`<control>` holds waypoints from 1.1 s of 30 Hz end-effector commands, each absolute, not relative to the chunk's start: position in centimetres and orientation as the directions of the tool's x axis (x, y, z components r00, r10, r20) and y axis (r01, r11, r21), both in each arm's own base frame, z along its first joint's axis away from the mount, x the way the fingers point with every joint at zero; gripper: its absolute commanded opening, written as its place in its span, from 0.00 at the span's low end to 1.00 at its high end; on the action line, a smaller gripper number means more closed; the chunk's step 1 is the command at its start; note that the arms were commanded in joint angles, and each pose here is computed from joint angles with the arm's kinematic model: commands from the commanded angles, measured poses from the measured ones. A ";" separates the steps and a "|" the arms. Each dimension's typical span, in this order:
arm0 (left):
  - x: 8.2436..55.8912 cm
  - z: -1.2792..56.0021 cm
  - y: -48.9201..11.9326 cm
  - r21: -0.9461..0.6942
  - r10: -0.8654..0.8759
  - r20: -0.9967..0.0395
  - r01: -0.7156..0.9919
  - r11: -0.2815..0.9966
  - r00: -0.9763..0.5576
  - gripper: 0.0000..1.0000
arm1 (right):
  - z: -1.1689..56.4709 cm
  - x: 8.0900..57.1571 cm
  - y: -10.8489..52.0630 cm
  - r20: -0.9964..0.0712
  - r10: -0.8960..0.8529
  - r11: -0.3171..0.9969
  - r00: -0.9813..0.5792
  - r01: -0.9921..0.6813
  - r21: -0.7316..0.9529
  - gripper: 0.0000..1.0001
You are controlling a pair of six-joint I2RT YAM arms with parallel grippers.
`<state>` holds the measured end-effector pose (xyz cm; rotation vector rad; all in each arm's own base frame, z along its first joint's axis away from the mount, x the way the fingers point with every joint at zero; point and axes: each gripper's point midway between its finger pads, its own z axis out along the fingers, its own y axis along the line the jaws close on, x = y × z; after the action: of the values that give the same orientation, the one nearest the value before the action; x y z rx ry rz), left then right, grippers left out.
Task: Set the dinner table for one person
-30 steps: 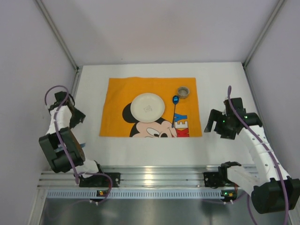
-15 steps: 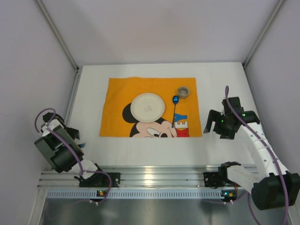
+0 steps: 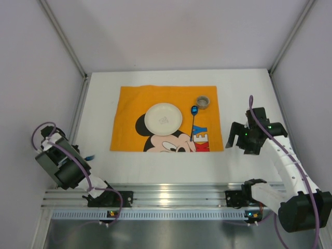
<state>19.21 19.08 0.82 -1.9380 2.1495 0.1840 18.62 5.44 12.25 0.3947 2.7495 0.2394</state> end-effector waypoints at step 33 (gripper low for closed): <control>35.2 8.1 4.5 0.001 -0.361 -0.586 -0.447 0.895 -0.725 0.00 | 15.3 20.1 5.3 -0.413 0.289 0.952 -0.864 0.213 0.222 0.88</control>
<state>32.64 5.67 4.50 -0.7871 2.5278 0.1705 19.53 5.23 13.69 0.3847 2.7102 0.2259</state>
